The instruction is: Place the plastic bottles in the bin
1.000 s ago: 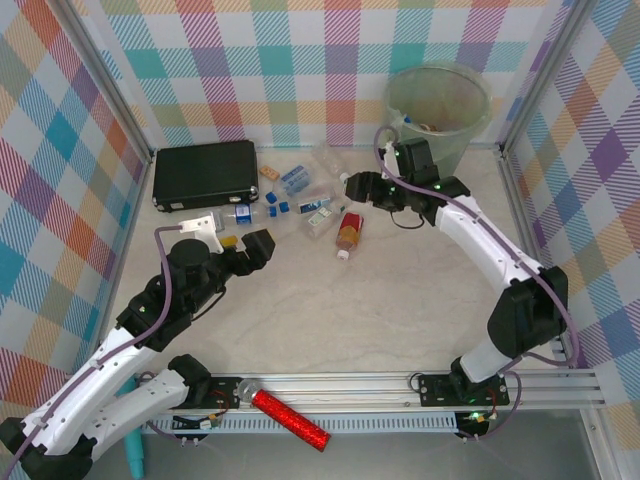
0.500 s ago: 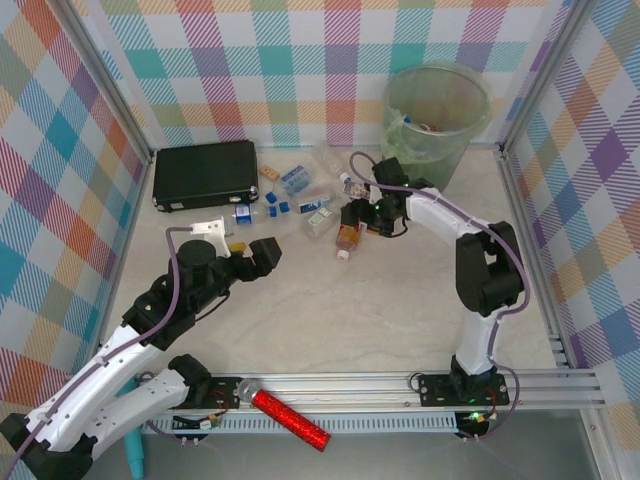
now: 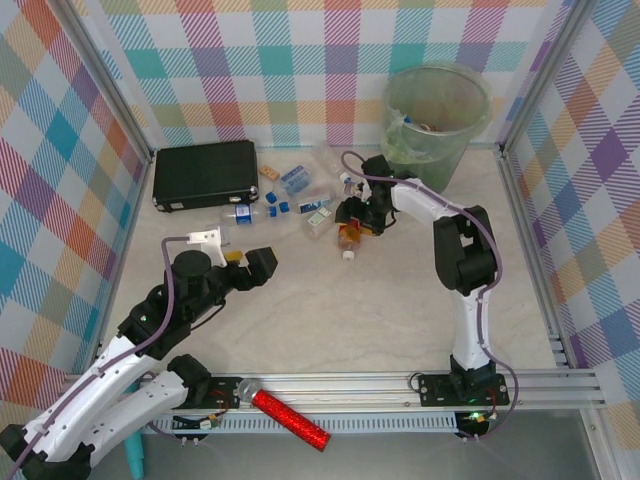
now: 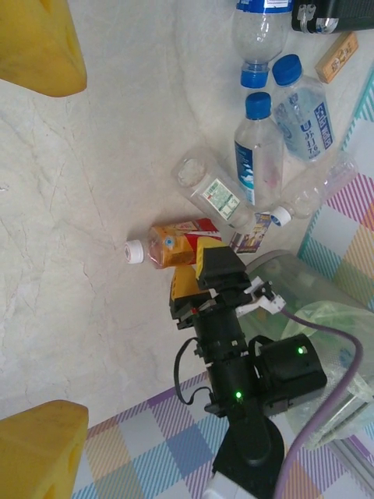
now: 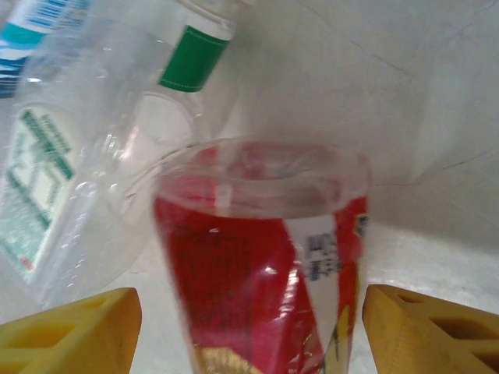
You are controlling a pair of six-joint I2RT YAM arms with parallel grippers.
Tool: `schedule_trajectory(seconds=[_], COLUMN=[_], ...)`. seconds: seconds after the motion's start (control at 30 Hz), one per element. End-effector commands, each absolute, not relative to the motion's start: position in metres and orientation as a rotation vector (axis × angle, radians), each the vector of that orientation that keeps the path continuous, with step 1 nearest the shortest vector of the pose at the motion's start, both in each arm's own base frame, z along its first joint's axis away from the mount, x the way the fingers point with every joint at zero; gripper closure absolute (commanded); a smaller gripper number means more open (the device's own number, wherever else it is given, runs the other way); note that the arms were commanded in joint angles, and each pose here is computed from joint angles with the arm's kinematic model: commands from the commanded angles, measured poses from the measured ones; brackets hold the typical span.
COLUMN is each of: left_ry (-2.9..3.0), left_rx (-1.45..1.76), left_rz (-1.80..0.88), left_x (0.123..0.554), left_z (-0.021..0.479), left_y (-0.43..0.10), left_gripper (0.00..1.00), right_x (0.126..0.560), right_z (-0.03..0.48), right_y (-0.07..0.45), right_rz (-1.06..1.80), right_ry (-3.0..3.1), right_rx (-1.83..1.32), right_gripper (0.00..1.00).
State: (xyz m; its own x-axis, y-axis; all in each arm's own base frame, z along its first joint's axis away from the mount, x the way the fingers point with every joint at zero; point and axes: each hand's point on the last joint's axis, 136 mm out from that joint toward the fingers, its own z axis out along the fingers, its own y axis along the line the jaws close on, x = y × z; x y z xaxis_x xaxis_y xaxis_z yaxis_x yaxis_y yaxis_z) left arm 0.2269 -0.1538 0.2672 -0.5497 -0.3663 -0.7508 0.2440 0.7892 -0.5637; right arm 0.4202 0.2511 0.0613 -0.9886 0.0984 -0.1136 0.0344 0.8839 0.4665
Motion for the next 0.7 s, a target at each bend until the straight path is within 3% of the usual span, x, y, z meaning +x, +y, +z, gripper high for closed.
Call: schedule_trajectory(seconds=[0.0,0.37,0.53,0.67], left_ry=[2.005,2.002,2.002,2.006], left_rx=[-0.069,-0.069,-0.067,-0.07], left_rz=[-0.764,-0.761,-0.763,-0.762], left_x=[0.223,0.222,0.222,0.221], left_z=[0.265,0.267,0.269,0.271], left_y=[-0.151,-0.149,-0.149,-0.149], left_gripper=[0.01,0.01,0.0,0.0], right_x=[0.42,0.424,0.424,0.422], right_z=[0.057,0.039,0.045,0.067], right_y=[0.25,0.253,0.256,0.258], right_rz=[0.701,0.633,0.653,0.659], right_ry=[2.957,2.998,2.981,2.923], right_rx=[0.136,0.058,0.03,0.001], right_gripper=[0.25,0.27,0.38,0.4])
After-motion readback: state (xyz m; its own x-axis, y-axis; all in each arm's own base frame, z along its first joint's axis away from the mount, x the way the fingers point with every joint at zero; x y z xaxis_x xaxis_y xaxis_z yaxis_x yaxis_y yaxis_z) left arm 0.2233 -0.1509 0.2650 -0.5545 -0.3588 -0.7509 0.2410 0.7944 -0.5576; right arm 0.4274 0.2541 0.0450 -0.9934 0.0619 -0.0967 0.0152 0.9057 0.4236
